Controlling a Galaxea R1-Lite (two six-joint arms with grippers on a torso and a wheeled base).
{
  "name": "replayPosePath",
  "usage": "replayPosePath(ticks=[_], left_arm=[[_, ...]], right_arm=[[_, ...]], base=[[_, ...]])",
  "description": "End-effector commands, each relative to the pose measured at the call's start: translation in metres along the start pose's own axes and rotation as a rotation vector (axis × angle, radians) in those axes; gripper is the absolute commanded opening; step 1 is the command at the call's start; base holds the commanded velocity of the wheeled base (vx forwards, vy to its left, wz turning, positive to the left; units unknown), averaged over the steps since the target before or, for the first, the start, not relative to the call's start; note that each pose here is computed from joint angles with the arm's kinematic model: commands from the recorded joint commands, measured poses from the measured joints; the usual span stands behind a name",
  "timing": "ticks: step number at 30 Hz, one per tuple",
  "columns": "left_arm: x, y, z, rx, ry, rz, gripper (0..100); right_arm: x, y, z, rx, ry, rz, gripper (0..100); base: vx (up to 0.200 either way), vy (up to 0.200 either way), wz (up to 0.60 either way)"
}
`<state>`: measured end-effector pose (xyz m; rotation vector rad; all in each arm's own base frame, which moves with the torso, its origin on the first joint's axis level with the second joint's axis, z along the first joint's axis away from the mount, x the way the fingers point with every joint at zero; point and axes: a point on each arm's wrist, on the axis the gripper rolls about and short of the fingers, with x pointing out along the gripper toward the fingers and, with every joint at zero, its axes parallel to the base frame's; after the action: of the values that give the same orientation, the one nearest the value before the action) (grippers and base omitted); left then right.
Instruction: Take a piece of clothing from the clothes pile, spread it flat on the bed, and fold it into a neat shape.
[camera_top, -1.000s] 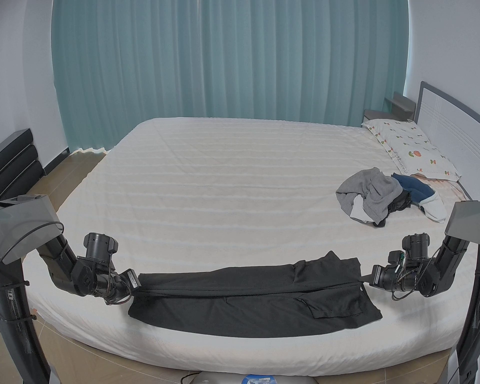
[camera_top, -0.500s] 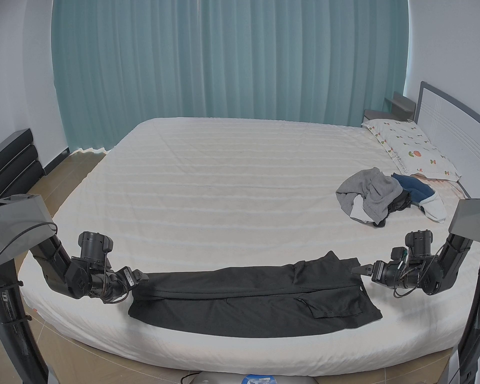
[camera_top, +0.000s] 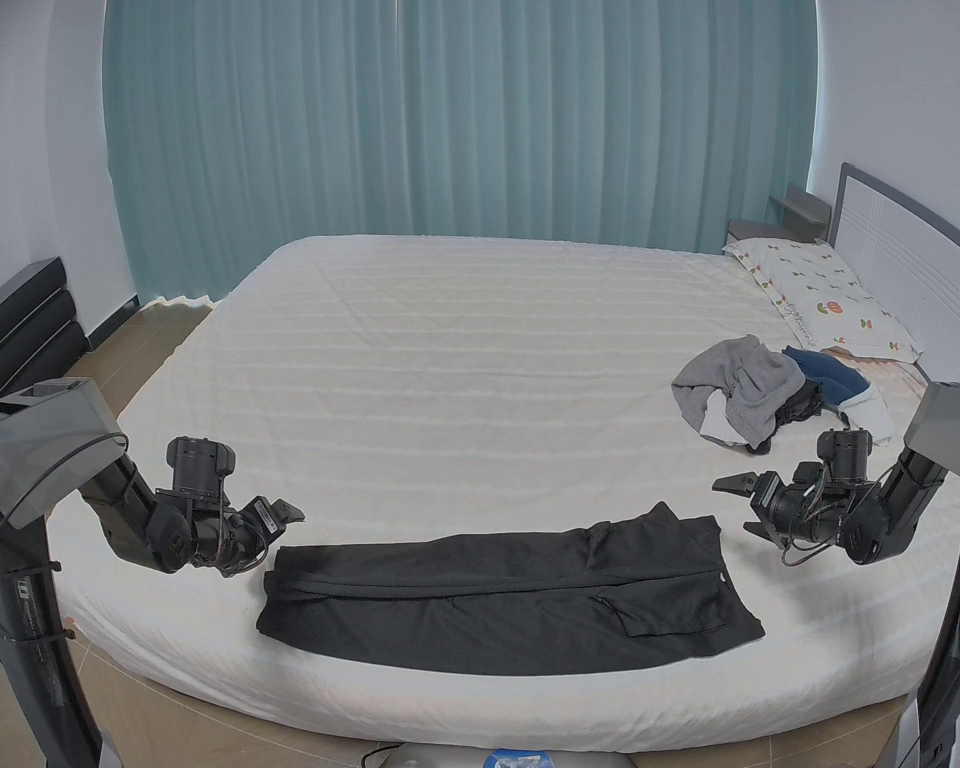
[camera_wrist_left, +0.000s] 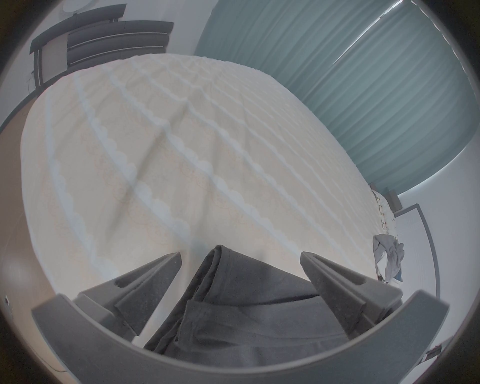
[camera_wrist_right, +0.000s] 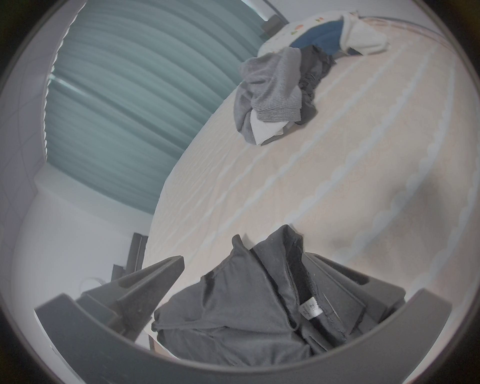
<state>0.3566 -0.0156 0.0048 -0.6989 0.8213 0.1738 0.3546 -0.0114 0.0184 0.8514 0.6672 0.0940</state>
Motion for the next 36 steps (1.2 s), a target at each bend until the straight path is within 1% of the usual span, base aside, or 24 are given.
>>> replayPosePath(ticks=[1, 9, 10, 16, 25, 27, 28, 29, 31, 36], left_arm=[[0.02, 0.002, -0.003, -0.001, 0.016, 0.012, 100], [0.021, -0.002, -0.001, 0.002, 0.01, -0.001, 100], [0.021, -0.002, -0.001, 0.004, 0.01, -0.002, 0], [0.022, -0.001, -0.007, 0.02, 0.024, 0.012, 0], [0.022, 0.0, 0.001, -0.001, -0.005, 0.015, 0], [0.02, 0.0, 0.006, -0.056, -0.031, 0.001, 0], [0.02, 0.0, 0.006, -0.056, -0.031, 0.001, 0], [0.019, -0.002, 0.01, -0.1, -0.057, -0.024, 0], [0.019, -0.002, 0.011, -0.137, -0.08, -0.045, 0], [0.018, 0.003, 0.016, -0.164, -0.101, -0.051, 0]], right_arm=[[0.018, -0.014, -0.003, 0.047, 0.022, -0.021, 100], [0.019, -0.017, -0.002, 0.084, 0.021, -0.024, 100], [0.019, -0.017, -0.001, 0.085, 0.019, -0.025, 100], [0.018, -0.019, 0.0, 0.09, 0.015, -0.028, 100], [0.016, -0.022, 0.001, 0.098, 0.013, -0.037, 100], [0.016, -0.022, 0.0, 0.097, 0.014, -0.038, 100], [0.016, -0.022, 0.0, 0.097, 0.014, -0.038, 100], [0.016, -0.022, 0.0, 0.097, 0.014, -0.039, 100], [0.016, -0.021, -0.001, 0.096, 0.014, -0.039, 100], [0.016, -0.021, -0.001, 0.095, 0.015, -0.041, 100]], base=[[0.0, 0.0, 0.0], [0.0, 0.0, 0.0], [0.0, 0.0, 0.0], [0.0, 0.0, 0.0], [0.0, 0.0, 0.0], [0.0, 0.0, 0.0], [0.0, 0.0, 0.0], [0.0, 0.0, 0.0], [0.0, 0.0, 0.0], [0.0, 0.0, 0.0]])
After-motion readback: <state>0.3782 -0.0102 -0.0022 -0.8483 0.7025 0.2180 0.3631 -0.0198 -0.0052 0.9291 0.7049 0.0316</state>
